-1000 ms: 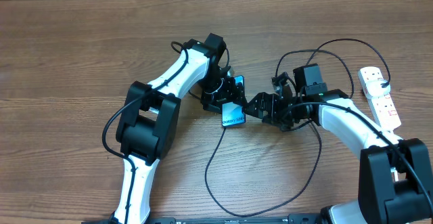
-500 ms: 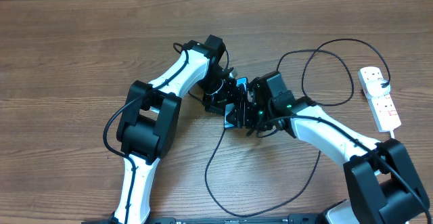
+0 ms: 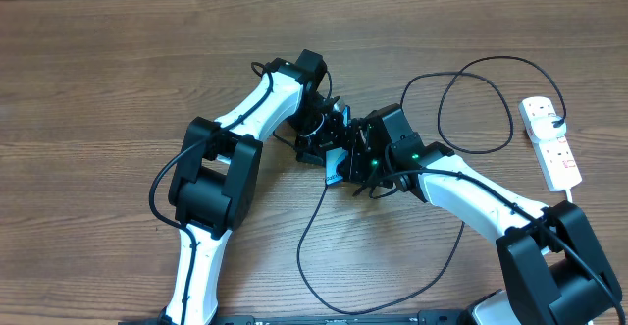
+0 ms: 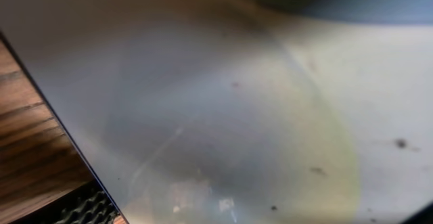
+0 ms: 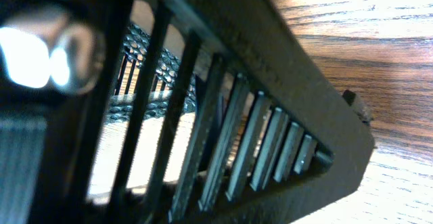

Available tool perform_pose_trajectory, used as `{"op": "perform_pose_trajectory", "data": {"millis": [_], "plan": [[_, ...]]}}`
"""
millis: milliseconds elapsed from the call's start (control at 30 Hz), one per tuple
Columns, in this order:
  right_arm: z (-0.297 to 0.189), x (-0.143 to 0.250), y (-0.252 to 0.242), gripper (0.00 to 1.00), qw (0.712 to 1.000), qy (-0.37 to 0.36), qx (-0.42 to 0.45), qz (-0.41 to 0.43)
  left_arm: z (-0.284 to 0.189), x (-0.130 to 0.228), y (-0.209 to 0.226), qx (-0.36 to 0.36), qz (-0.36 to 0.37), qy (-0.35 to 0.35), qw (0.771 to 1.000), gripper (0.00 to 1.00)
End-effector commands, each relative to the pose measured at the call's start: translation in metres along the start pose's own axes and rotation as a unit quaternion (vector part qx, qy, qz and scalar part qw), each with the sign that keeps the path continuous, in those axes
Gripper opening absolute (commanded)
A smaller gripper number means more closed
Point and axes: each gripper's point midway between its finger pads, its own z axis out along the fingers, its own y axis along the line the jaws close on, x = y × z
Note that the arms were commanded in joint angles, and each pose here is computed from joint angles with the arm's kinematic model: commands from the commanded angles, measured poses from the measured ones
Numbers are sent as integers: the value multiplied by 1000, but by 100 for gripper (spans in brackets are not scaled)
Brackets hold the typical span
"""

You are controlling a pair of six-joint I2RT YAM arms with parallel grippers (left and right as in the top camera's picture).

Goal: Plug charger to phone and switch on socket

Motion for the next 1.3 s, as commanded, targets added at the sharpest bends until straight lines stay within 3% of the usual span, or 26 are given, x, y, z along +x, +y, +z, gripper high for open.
{"op": "perform_pose_trajectory", "data": {"millis": [0, 133, 233, 367, 467, 700, 1033, 1267], "plan": [[-2, -3, 12, 4, 999, 3, -30, -19, 17, 5, 6, 7, 25, 23, 999, 92], [-13, -5, 23, 4, 995, 23, -92, -11, 3, 4, -13, 99, 64, 29, 993, 89], [-23, -8, 34, 4, 989, 36, -145, -7, -19, 4, -33, 202, 101, 24, 974, 86], [-37, -13, 51, 4, 975, 48, -215, -5, -67, 0, -59, 361, 157, -11, 919, 82], [-44, -19, 62, 4, 968, 49, -247, 6, -97, -2, -67, 434, 179, -39, 882, 77], [-45, -23, 81, 4, 962, 49, -267, 42, -107, -9, -63, 440, 191, -58, 875, 69], [-31, -23, 80, 4, 968, 37, -223, 110, -118, -15, -68, 439, 208, -69, 871, 33], [-32, -18, 82, 4, 968, 47, -231, 87, -137, -26, -58, 441, 192, -86, 872, 33]]}}
